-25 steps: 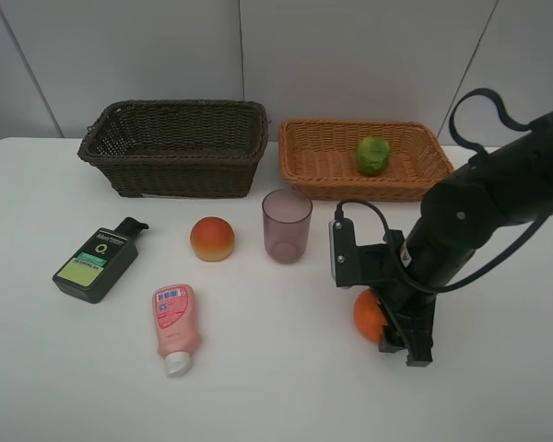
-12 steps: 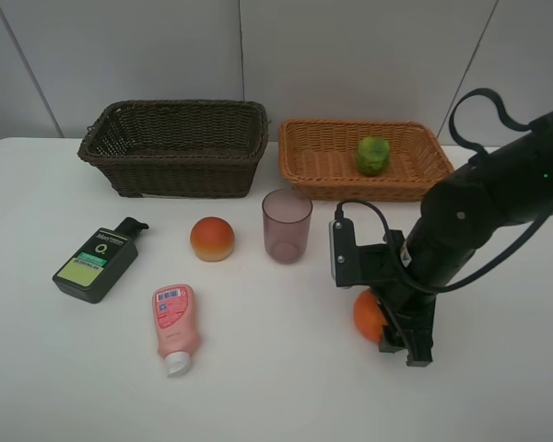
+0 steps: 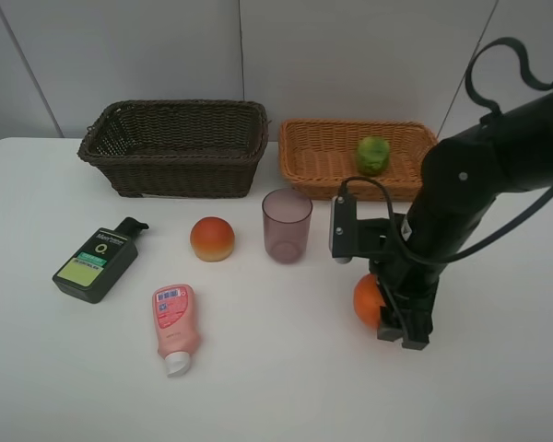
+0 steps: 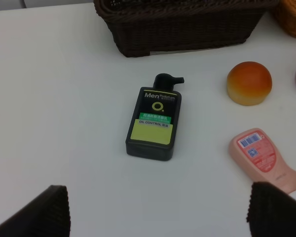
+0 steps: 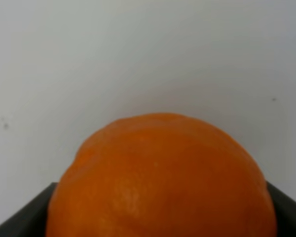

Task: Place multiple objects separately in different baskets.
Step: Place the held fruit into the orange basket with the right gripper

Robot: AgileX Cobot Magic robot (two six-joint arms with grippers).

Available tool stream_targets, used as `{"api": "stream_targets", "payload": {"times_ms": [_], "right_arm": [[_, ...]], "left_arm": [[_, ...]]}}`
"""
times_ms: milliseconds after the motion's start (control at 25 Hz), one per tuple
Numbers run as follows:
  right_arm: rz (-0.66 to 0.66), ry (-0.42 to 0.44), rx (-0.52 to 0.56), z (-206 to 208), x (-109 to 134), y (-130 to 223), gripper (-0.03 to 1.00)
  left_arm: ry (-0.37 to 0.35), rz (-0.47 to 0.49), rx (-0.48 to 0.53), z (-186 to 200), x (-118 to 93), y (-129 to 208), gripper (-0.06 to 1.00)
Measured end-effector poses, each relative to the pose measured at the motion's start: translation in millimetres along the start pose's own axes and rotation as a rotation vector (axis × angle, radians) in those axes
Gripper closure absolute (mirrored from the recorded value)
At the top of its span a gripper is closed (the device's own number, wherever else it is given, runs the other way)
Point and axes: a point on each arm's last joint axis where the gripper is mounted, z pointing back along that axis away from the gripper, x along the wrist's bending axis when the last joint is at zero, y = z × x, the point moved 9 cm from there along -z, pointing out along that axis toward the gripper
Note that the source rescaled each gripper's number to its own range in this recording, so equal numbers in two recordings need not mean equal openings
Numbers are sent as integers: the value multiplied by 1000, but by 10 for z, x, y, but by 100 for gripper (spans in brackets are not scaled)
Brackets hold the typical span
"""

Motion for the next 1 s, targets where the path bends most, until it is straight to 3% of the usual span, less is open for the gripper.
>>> {"api": "stream_targets", "payload": {"times_ms": [160, 400, 560, 840, 1000], "right_arm": [[-195, 16, -24, 237, -192, -180, 69], [-667, 75, -100, 664, -682, -401, 69], [-885, 109, -93, 836, -1002, -488, 69], [-1153, 137, -168, 911, -1619, -782, 69], [-1220, 176, -220, 845, -1973, -933, 69]], "left_arm": [[0, 0, 0, 0, 0, 0, 1], [0, 0, 0, 0, 0, 0, 1], [0, 0, 0, 0, 0, 0, 1], [0, 0, 0, 0, 0, 0, 1], [0, 0, 0, 0, 0, 0, 1]]}}
